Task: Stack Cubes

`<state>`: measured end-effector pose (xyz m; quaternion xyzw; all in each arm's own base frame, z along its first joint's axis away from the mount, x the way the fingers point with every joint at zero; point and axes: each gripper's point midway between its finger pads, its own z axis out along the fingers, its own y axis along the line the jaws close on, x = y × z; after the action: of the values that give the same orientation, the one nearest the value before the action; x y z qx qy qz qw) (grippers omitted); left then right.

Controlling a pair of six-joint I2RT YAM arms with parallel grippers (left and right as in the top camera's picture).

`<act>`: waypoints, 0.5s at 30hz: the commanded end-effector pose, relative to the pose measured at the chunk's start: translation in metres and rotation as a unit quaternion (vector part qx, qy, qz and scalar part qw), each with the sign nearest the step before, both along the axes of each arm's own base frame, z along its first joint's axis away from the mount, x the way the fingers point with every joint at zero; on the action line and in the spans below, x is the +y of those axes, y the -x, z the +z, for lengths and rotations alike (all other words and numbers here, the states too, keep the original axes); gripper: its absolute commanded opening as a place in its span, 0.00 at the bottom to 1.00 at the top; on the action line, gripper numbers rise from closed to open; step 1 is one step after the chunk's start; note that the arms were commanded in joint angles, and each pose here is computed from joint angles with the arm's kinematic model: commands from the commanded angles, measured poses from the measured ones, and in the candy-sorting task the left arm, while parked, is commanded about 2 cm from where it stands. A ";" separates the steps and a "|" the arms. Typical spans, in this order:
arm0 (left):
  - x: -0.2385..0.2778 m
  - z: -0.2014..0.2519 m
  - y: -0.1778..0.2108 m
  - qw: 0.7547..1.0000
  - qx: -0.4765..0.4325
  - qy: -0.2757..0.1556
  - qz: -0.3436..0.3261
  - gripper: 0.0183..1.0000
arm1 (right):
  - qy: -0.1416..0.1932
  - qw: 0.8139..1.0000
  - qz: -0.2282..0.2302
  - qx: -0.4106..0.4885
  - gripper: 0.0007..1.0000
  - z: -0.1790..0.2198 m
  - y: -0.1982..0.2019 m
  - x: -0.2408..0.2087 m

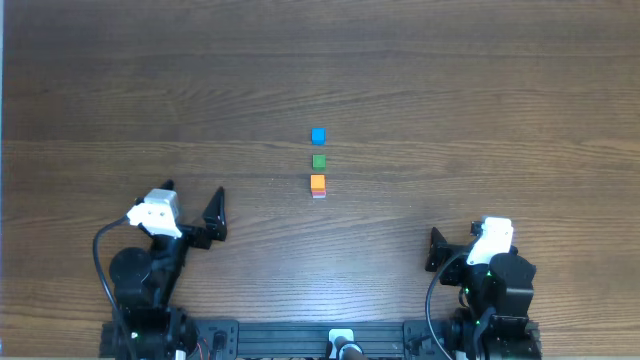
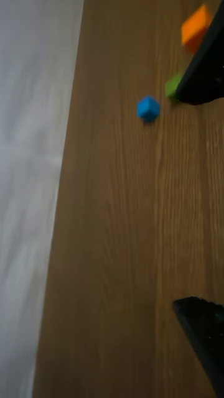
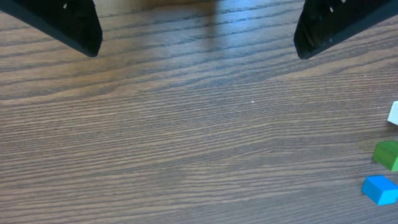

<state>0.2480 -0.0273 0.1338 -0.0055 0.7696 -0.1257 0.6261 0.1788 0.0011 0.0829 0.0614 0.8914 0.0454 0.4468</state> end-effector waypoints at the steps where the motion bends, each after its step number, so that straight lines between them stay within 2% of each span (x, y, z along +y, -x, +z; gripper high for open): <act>1: 0.019 -0.006 -0.002 0.998 0.007 -0.009 0.055 1.00 | 0.001 1.000 0.000 -0.003 0.99 0.000 0.000 0.000; 8: 0.016 -0.004 -0.003 0.998 -0.004 -0.048 0.041 1.00 | 0.001 1.000 0.000 -0.003 0.99 0.000 0.000 0.000; 15: 0.016 0.005 -0.004 0.998 -0.021 -0.047 0.042 1.00 | 0.001 1.000 0.000 -0.003 0.99 0.000 0.000 0.000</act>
<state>0.2519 -0.0131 0.1417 -0.0120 0.7593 -0.0750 0.6463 0.1788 0.0011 0.0831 0.0616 0.8913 0.0454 0.4469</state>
